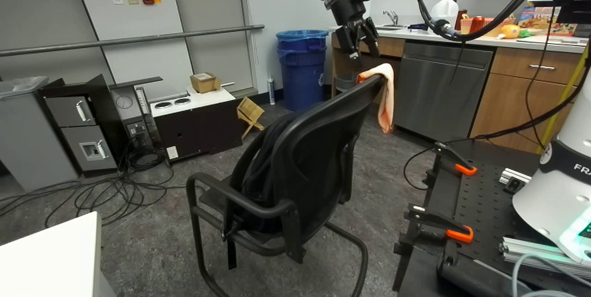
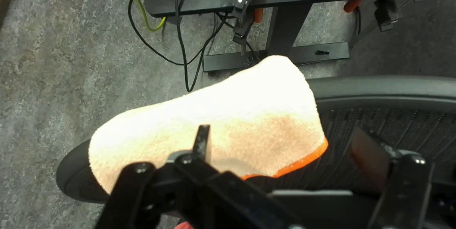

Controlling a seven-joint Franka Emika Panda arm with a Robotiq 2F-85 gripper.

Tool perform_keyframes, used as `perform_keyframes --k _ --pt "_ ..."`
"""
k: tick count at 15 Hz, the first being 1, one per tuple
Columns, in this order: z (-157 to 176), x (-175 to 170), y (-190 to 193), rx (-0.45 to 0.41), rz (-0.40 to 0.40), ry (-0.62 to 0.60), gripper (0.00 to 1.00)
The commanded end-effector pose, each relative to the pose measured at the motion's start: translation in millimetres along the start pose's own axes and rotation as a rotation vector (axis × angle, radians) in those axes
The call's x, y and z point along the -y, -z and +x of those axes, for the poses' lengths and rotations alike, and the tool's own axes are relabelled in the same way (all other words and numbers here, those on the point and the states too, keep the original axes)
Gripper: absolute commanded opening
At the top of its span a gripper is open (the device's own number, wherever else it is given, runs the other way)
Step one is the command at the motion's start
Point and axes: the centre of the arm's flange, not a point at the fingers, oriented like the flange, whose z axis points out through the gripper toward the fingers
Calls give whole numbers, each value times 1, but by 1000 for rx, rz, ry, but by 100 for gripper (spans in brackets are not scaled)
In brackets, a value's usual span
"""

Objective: Remove the peach sweatshirt and cloth from the backrest of the chair and place them on the seat

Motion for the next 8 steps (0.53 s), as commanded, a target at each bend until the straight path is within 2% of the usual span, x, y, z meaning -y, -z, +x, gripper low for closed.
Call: perform_keyframes --k 1,5,7,8 --pt "5 2 -8 17 -26 10 100" --pt "12 5 -20 39 -34 8 100" --pt "14 6 -25 46 -41 12 84" --pt "15 6 -26 49 -43 12 65"
